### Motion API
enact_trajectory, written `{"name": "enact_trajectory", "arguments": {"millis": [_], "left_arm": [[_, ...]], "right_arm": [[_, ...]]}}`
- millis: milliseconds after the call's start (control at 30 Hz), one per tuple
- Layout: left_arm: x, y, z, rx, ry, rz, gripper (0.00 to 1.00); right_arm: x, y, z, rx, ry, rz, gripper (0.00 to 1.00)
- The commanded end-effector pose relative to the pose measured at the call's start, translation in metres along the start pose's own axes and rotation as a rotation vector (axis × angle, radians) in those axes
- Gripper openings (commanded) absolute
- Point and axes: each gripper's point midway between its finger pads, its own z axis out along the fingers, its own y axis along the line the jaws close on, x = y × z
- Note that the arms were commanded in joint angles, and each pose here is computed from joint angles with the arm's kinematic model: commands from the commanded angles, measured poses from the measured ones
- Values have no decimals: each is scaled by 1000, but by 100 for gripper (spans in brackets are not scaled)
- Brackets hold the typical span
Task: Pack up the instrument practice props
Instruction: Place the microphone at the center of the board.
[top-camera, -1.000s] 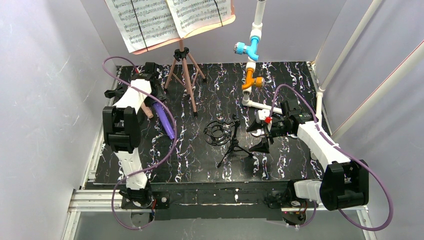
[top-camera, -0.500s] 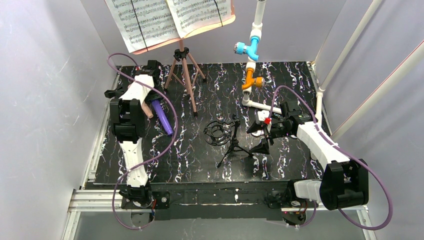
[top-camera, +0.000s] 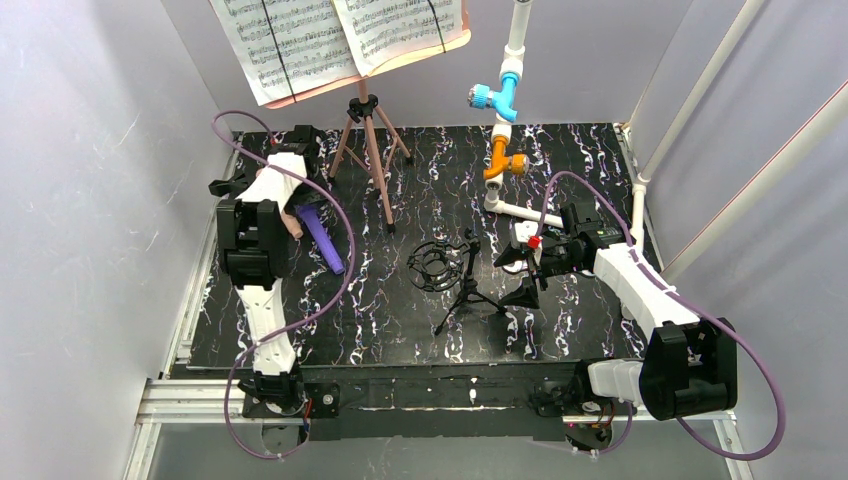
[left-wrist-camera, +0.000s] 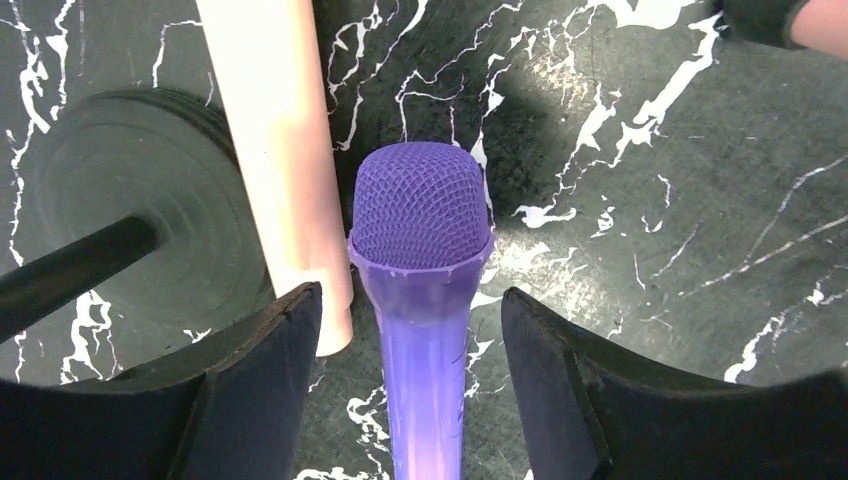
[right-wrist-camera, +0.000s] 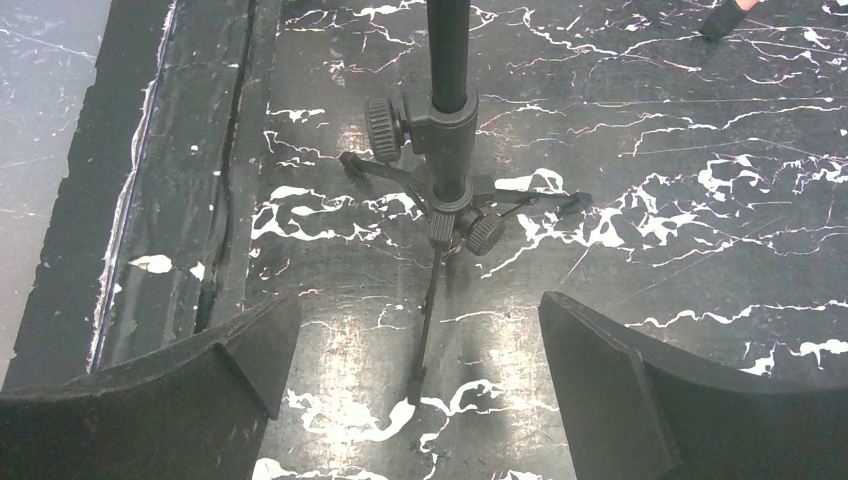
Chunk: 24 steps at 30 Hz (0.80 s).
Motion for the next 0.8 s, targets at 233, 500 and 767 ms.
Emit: {"name": "enact_trajectory", "arguments": {"millis": [233,500,767], "left_arm": [[4,4,-117,330,-117,-69,68],[93,-22,-210,970,-226,82,89],[164,-22,-282,1455,-378,131,98]], "right_arm": [[-2,4,-1,-6,-6,-25,98],[-4,14,-2,-29,-45,-40,98],[-14,16,-13,16,-94,-1,98]]}}
